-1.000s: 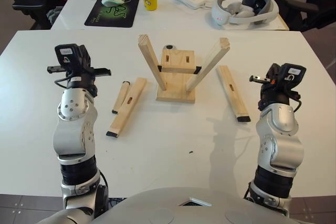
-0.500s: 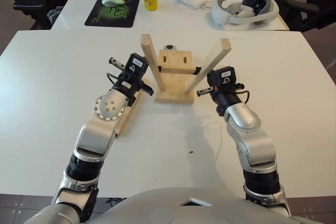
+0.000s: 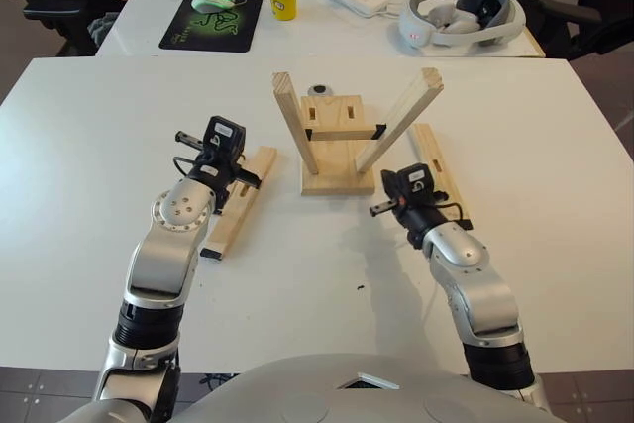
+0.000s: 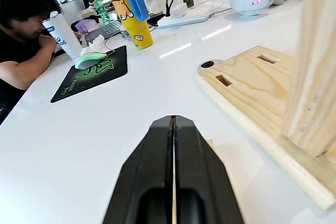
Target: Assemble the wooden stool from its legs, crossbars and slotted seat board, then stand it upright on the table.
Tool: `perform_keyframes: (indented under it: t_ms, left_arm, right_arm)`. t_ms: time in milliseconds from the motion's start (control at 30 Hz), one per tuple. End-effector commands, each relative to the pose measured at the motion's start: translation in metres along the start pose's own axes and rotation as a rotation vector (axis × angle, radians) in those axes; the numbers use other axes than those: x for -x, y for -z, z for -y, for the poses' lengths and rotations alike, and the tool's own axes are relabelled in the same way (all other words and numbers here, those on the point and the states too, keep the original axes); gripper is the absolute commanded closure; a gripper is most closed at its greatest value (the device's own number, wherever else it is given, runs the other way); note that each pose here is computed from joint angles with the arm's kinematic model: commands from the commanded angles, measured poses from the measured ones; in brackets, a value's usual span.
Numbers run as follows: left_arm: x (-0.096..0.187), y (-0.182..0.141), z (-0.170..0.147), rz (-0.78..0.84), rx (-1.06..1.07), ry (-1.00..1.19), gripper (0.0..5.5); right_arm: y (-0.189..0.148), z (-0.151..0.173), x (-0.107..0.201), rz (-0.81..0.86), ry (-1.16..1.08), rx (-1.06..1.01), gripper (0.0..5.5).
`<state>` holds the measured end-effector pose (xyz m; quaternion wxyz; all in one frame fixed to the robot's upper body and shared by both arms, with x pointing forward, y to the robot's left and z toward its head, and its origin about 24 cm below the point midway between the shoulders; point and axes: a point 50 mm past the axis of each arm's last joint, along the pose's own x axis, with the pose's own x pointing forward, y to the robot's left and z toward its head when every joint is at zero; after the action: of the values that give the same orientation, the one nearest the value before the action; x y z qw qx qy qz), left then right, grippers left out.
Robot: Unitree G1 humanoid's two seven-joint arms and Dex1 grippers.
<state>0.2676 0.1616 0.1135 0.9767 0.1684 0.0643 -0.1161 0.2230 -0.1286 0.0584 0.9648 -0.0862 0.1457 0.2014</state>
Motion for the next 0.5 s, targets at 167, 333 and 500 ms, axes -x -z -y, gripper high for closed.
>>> perform_keyframes:
  t_ms: [167, 333, 500]
  left_arm:
    - [-0.014, -0.011, -0.017, 0.078, -0.001, -0.023, 5.48]
    - [-0.02, -0.015, -0.012, 0.1, 0.012, 0.001, 5.48]
    - [-0.024, -0.018, -0.009, 0.113, 0.022, 0.012, 5.48]
  right_arm:
    - [-0.012, -0.014, -0.029, 0.046, -0.092, 0.005, 5.5]
    - [-0.024, -0.015, -0.051, 0.095, -0.093, 0.014, 5.5]
    - [-0.018, -0.021, -0.068, 0.008, -0.123, 0.059, 5.5]
